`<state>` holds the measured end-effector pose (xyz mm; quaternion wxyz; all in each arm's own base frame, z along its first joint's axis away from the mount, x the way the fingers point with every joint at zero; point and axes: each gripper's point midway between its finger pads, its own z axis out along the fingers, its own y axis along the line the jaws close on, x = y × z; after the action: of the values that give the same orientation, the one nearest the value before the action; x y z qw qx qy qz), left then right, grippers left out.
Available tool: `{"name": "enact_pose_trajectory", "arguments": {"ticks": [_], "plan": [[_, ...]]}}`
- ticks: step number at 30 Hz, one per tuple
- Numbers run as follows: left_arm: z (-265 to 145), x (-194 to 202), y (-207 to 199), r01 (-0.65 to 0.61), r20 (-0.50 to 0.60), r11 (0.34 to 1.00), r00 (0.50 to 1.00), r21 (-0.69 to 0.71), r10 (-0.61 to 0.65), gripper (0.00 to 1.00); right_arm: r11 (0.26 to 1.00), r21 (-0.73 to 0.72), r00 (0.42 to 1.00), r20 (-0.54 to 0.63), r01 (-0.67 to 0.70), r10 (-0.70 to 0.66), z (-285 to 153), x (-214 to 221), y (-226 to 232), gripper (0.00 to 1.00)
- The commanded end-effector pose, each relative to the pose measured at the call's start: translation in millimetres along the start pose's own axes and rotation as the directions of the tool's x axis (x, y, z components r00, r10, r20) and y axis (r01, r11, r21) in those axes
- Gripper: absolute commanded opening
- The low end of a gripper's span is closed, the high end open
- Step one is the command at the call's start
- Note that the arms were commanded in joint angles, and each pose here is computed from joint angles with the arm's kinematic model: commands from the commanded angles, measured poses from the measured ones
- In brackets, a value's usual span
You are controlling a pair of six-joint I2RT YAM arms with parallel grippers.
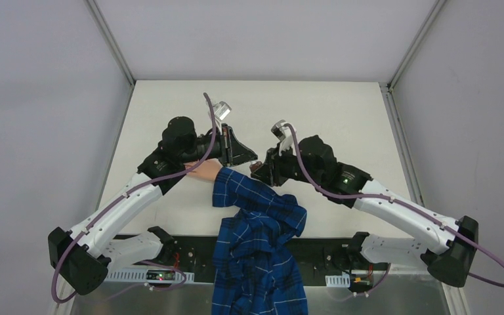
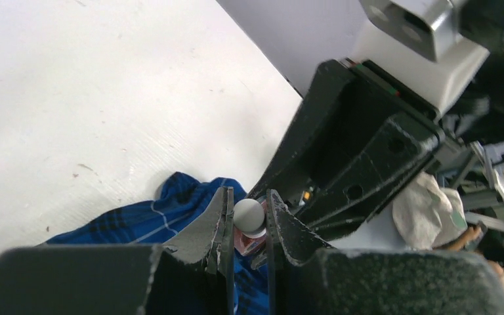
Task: Paint the nails
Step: Unscrew the nail polish bottle.
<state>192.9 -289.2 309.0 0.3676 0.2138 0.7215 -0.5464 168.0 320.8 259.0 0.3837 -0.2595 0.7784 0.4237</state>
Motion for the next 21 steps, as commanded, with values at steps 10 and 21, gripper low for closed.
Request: {"name": "enact_pose_trajectory", "arguments": {"ticks": [10, 21], "plan": [[7, 12, 31, 0.160, -0.005, 0.982, 0.987, -0.102, -0.161, 0.00, 0.830, 0.555, 0.936, 0.264, 0.051, -0.234, 35, -105, -59, 0.00], [3, 9, 58, 0.228, 0.031, 0.956, 0.974, -0.185, -0.226, 0.00, 0.756, 0.645, 0.922, 0.217, 0.110, -0.319, 87, -109, -66, 0.00]]}}
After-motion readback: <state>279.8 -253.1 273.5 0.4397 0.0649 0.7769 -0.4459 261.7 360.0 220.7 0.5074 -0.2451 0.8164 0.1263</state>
